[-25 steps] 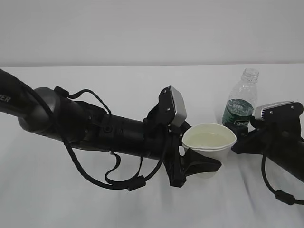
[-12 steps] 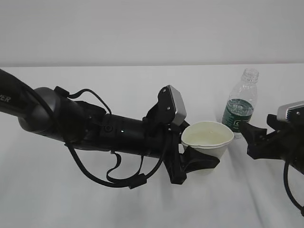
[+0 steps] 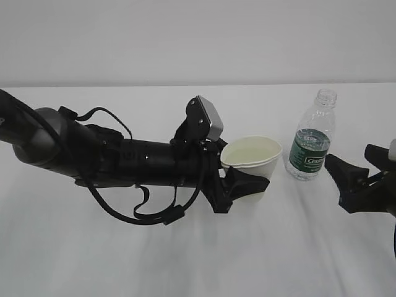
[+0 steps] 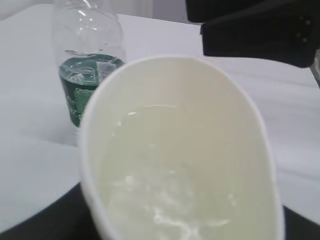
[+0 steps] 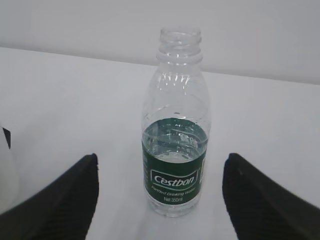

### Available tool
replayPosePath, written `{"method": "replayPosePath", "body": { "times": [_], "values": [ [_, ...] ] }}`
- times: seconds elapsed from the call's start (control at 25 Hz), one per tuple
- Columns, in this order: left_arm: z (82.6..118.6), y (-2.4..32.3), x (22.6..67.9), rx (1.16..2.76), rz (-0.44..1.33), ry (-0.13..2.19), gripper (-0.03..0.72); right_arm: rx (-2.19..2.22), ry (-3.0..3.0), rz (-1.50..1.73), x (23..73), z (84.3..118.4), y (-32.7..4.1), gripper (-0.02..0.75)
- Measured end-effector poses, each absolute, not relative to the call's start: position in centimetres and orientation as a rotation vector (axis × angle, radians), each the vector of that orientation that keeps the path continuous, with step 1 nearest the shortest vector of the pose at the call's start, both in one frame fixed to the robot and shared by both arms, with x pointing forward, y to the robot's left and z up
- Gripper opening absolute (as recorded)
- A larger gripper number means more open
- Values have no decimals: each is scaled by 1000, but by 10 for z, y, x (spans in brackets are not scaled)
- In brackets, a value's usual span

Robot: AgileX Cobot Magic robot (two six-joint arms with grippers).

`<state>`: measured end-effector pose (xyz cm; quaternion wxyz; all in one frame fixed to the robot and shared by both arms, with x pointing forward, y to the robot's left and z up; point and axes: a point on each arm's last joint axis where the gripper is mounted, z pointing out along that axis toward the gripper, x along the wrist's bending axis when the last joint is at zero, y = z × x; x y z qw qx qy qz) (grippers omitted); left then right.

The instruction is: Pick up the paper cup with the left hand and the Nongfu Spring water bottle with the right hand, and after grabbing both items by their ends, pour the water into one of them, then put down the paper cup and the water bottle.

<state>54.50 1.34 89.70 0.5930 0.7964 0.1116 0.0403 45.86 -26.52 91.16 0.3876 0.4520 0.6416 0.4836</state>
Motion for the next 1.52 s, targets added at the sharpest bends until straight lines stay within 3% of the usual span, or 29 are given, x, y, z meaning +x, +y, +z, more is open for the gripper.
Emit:
{"method": "replayPosePath", "body": {
  "times": [0.64, 1.04, 1.52],
  "values": [
    [898, 63, 587, 1799, 205, 446, 420, 1133, 1629, 1240, 457, 915, -265, 579],
    [884, 120, 590, 1631, 282, 653, 420, 1132, 1631, 1241, 457, 915, -264, 579],
    [869, 141, 585, 1678, 408, 716, 420, 1130, 1635, 1246, 456, 915, -264, 579]
  ]
}}
